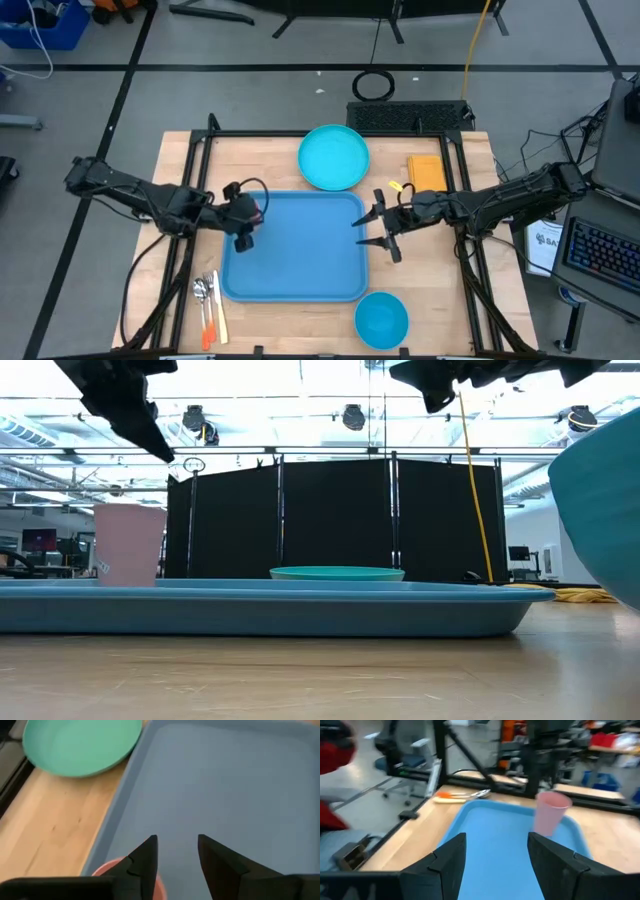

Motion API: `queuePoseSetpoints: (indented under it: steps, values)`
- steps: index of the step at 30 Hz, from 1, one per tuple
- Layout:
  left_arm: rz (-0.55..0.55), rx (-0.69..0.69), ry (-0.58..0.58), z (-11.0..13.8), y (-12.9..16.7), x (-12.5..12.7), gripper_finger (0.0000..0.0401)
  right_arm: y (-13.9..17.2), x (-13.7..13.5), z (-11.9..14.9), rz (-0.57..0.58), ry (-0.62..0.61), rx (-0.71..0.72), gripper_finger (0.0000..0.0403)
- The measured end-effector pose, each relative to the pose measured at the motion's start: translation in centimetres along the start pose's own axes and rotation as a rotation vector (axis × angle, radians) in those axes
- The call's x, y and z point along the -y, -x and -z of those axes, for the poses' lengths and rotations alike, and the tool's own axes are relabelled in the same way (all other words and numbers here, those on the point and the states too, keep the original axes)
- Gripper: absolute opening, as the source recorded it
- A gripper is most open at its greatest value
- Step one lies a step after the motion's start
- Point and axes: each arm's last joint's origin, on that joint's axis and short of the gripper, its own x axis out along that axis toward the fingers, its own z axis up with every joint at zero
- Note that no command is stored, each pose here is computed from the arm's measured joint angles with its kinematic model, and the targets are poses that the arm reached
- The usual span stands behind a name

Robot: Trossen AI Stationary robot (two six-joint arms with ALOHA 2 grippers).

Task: Set up tray
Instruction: Put the light blue plate in the bottom center of the blue serving tray

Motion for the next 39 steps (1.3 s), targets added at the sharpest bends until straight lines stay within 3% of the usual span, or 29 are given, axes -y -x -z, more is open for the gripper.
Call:
queuePoseSetpoints:
  steps: [7,13,17,27,30,39]
  values:
    - [0.009,0.033,0.016,-0.2,0.1,0.4,0.0131,0.0,0.3,-0.3,0.092,-0.038,0.026,0.0201]
    - [-0.006,0.196,-0.042,-0.9,0.8,1.8,0.0111,-1.1,0.3,0.8,0.101,-0.010,-0.031,0.0201]
    - [-0.010,0.288,-0.070,-1.2,1.5,2.8,0.0099,-2.2,0.6,2.0,0.193,0.032,-0.100,0.0201]
    - [-0.006,0.273,-0.021,-0.4,1.0,3.1,0.0097,-2.5,2.8,2.8,0.316,-0.026,-0.147,0.0201]
    - [-0.009,0.272,-0.027,-0.1,0.7,3.1,0.0097,-2.3,4.0,2.9,0.355,-0.118,-0.136,0.0201]
    - [-0.014,0.273,-0.010,0.5,0.1,3.1,0.0097,-0.7,9.5,3.5,0.501,-0.547,-0.038,0.0201]
